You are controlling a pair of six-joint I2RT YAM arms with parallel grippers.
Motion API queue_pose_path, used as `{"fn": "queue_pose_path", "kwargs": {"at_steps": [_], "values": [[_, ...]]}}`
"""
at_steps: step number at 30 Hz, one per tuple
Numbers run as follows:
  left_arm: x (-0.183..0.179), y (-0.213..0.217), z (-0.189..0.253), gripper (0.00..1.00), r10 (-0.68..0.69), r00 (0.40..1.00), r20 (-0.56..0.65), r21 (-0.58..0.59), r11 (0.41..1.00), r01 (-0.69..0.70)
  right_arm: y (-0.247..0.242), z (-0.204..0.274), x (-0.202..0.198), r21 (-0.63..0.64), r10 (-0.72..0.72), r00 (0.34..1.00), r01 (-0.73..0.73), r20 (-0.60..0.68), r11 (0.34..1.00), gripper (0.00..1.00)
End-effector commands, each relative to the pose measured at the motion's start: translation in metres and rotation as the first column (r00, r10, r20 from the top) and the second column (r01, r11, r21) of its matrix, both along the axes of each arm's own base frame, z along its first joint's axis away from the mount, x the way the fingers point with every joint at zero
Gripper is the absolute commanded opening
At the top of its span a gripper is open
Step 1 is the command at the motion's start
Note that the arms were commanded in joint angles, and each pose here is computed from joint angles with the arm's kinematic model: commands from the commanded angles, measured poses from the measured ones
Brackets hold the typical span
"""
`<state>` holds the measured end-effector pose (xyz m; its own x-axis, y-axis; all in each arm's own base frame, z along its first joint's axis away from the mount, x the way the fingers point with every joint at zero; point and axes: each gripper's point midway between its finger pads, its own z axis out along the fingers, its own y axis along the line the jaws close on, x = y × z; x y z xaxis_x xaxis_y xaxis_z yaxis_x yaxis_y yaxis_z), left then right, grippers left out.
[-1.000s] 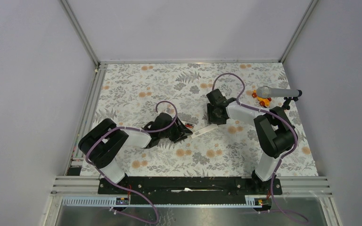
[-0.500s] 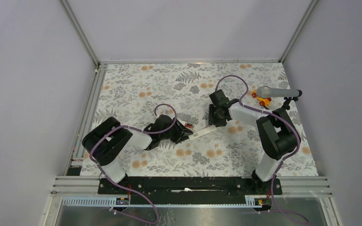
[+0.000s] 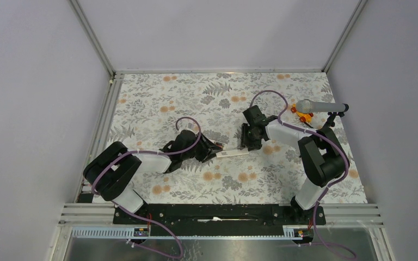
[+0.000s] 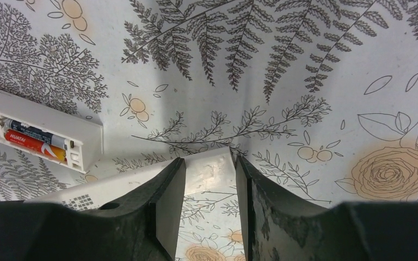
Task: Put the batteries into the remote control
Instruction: Pick up the battery cover at the center of the board.
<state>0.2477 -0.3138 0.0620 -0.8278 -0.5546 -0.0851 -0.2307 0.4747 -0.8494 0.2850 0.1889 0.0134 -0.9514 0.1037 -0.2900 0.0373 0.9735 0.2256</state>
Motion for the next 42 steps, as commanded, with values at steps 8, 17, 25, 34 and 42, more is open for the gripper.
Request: {"fn": "queue_pose_path", "kwargs": {"at_steps": [8,17,25,34,42], "values": [[0.025,-0.021,0.058,0.40,0.004,0.989,0.147,-0.089,0.996,0.009,0.031,0.010,-0.016,0.139,0.024,0.997,-0.014,-0.074,0.990,0.45],[0.029,-0.020,0.068,0.26,0.031,0.988,0.152,-0.137,0.990,-0.010,0.035,0.010,-0.022,0.179,0.009,0.996,0.008,-0.093,0.984,0.45],[0.030,-0.015,0.067,0.00,0.029,0.989,0.144,-0.129,0.992,-0.010,0.035,0.010,-0.019,0.170,-0.006,0.996,0.021,-0.085,0.985,0.44],[0.040,0.004,0.074,0.00,-0.059,0.982,0.179,-0.044,0.997,0.068,0.037,0.037,0.005,0.163,0.036,0.999,-0.042,0.040,0.986,0.60],[0.047,0.045,0.087,0.00,-0.201,0.954,0.224,-0.057,0.974,0.219,0.059,0.104,0.021,0.266,0.110,0.976,-0.159,0.189,0.951,0.85]]}}
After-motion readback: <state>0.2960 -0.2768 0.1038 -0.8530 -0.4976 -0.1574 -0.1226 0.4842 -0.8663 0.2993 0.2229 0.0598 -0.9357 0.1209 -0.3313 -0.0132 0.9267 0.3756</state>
